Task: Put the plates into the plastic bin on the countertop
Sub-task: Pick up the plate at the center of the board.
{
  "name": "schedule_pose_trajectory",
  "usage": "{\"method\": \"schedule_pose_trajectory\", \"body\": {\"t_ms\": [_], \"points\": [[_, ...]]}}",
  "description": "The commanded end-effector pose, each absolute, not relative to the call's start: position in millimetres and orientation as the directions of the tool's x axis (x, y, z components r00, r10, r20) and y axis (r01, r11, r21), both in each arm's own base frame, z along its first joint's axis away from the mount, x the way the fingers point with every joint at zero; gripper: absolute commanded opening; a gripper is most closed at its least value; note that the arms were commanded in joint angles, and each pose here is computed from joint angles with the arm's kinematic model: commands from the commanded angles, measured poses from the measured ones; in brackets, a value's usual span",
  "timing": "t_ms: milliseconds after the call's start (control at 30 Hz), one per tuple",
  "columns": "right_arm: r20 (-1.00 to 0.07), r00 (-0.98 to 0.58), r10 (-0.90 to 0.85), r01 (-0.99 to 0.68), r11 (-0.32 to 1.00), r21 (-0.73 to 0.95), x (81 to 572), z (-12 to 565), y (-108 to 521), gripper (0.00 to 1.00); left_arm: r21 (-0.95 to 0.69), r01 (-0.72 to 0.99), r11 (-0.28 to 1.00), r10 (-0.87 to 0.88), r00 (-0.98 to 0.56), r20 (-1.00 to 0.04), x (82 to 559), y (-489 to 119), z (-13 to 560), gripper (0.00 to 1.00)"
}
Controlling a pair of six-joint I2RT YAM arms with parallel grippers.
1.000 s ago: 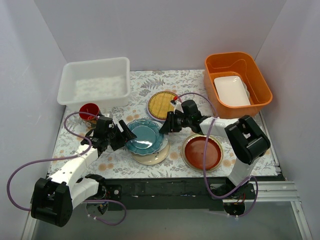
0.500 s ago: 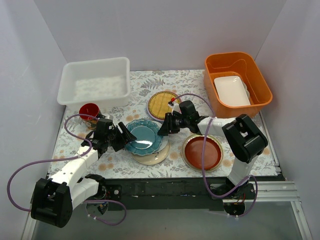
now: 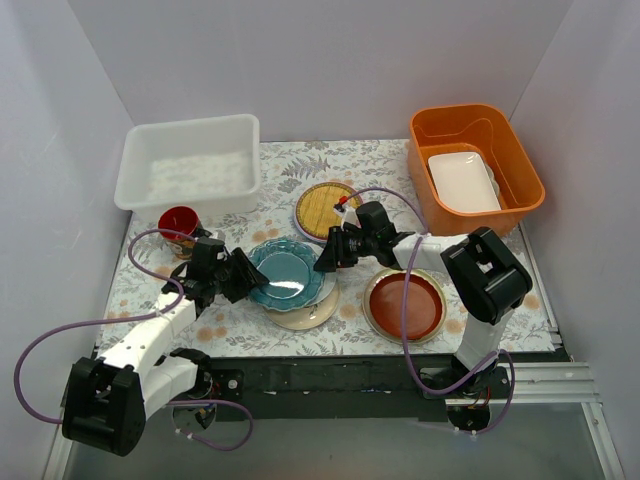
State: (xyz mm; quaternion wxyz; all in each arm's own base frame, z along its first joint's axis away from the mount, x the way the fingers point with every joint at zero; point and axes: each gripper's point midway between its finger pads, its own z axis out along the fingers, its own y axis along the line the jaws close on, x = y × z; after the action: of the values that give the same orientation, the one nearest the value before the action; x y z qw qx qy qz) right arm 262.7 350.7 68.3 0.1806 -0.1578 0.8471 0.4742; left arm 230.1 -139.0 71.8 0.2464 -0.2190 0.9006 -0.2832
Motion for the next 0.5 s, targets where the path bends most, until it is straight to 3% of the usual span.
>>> {"method": "schedule_pose_trajectory", "body": {"t_ms": [0,467], "points": [[-0.510,-0.849,-0.141,-0.523,0.365,0.770,251,97,378,0.32,-0.671,-0.187,0.718,-0.528,-0.774,-0.349,235,-148,94,0.46],[-0.530,-0.834,-0.156,-0.550,0.313,0.774,245,105,385,0.30,-0.731,-0.107,0.674,-0.559,-0.721,-0.410,243,-152,139,0.43]]}}
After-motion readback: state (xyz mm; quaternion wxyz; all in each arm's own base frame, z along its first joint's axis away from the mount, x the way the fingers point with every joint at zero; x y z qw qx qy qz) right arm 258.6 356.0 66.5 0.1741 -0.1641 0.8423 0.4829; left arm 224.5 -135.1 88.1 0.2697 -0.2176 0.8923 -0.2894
